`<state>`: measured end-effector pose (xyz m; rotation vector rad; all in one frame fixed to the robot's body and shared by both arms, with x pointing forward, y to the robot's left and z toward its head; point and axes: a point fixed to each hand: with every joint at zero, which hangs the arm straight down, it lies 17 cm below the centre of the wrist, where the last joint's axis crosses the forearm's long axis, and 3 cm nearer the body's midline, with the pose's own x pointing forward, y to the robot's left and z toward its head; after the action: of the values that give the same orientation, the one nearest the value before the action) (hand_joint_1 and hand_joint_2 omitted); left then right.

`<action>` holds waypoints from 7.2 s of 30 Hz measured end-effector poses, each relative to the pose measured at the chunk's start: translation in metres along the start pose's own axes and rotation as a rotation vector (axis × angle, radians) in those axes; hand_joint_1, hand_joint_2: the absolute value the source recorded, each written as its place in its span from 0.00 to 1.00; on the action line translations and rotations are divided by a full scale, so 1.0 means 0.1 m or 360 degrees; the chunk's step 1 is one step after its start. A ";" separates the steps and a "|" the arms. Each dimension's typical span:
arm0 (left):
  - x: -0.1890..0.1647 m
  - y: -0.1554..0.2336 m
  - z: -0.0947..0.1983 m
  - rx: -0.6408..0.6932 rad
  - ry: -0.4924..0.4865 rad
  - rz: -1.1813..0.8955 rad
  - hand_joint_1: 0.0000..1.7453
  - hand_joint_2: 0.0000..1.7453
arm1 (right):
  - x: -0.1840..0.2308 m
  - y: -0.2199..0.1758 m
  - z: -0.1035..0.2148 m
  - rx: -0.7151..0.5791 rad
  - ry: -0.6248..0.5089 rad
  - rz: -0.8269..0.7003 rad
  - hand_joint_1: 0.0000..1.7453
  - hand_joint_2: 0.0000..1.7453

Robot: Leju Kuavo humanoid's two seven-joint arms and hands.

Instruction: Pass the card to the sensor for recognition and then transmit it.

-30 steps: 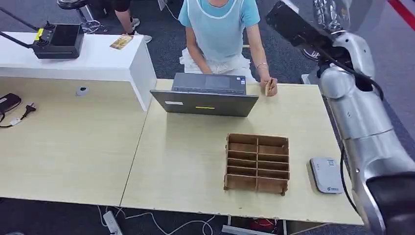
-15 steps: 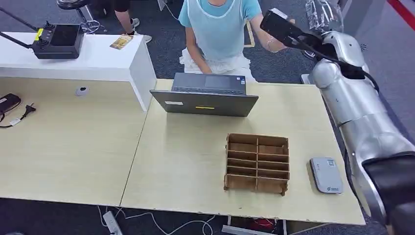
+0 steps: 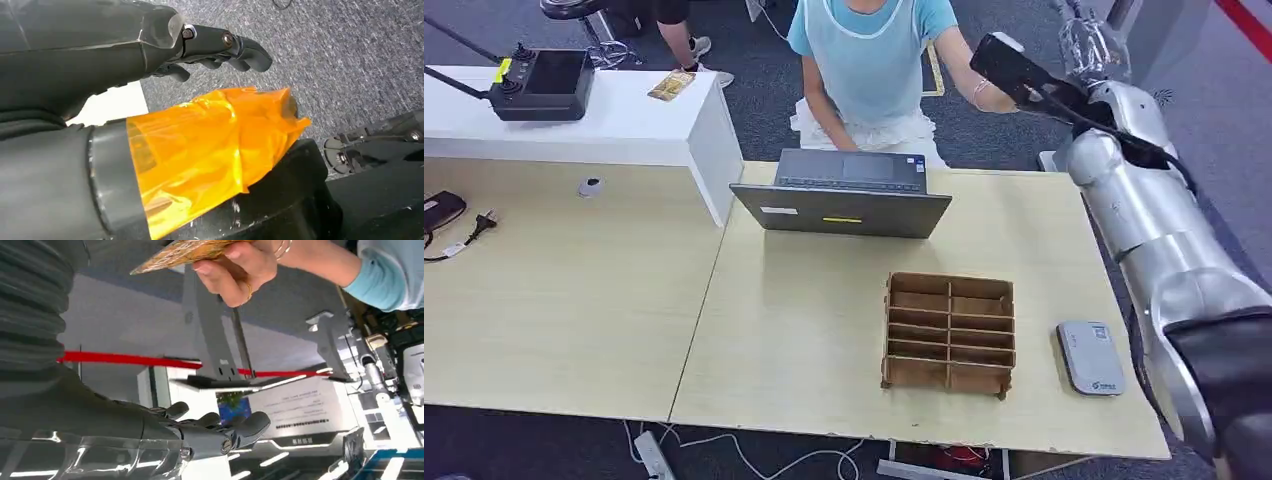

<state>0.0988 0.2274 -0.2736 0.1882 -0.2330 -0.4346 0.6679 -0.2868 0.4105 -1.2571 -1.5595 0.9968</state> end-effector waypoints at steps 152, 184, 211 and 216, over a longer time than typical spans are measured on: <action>-0.16 -0.03 0.01 0.0020 0.0066 0.0074 0.00 0.00 | -2.36 2.57 3.82 0.0607 0.0883 -0.1483 1.00 1.00; -0.15 -0.05 0.02 0.0017 0.0070 0.0084 0.00 0.00 | -2.36 2.26 3.50 0.0394 0.0819 -0.1491 1.00 1.00; 0.00 -0.10 0.03 -0.0025 0.0006 -0.0013 0.00 0.00 | 0.10 -0.98 0.16 -0.0311 -0.0151 -0.0058 1.00 1.00; 0.04 -0.10 0.02 -0.0038 -0.0003 -0.0064 0.00 0.00 | 0.65 -0.73 -0.03 -0.0180 -0.0267 0.0161 1.00 1.00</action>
<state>0.0977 0.2163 -0.2728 0.1693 -0.2260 -0.4770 0.6432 -0.2344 0.4892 -1.3712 -1.7150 1.1156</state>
